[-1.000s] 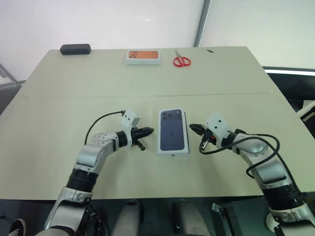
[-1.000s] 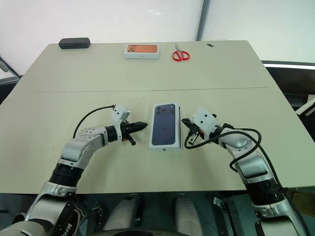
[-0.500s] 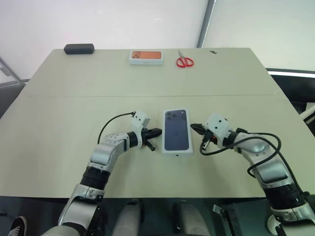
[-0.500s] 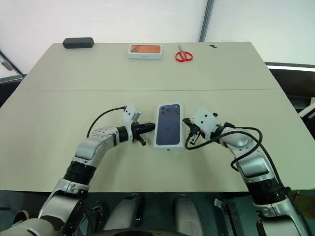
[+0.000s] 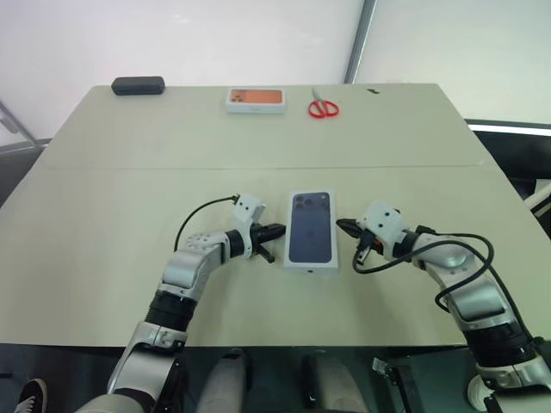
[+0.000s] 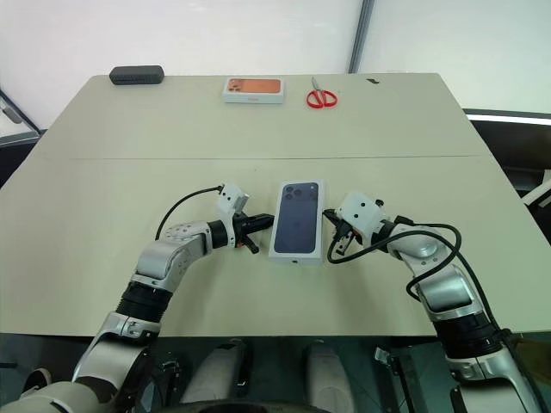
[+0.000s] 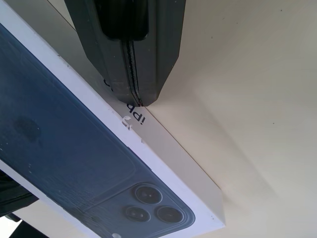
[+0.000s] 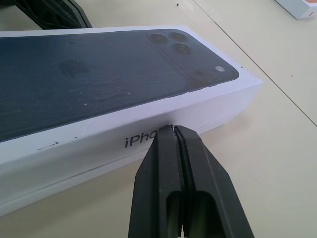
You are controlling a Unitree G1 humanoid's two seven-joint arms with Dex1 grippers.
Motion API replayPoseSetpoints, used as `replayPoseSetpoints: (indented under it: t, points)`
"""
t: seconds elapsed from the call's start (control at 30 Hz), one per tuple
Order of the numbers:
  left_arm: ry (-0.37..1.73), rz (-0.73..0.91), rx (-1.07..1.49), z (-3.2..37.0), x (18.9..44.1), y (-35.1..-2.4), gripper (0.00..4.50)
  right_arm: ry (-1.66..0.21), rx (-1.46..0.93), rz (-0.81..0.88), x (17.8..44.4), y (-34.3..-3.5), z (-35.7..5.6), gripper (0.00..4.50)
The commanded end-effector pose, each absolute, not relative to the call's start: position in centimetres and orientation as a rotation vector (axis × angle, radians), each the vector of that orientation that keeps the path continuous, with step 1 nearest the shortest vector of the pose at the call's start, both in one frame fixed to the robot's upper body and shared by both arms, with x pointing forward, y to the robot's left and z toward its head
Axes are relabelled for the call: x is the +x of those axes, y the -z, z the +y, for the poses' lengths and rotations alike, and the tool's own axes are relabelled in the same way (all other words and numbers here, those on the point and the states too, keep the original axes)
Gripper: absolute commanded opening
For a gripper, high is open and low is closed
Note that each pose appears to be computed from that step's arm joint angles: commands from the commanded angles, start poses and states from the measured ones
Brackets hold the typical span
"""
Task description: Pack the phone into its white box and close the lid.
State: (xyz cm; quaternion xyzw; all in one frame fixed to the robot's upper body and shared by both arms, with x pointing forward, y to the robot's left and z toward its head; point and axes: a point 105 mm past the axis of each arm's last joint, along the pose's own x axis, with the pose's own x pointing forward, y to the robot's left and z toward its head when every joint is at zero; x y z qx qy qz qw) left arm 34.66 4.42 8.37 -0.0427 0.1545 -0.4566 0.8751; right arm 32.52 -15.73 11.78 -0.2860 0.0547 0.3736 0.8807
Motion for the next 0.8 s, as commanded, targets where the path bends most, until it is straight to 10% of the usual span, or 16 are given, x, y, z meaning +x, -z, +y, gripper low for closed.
replayPoseSetpoints:
  t: [0.03,0.8]
  points:
    - [1.025,0.253,-0.068,2.5,34.2,-10.7,0.0,-0.803,-0.614,0.046,32.4,-13.3,-14.7,0.05]
    - [1.03,0.241,-0.09,2.5,33.9,-11.0,0.0,-0.789,-0.649,0.067,32.6,-12.6,-15.3,0.05]
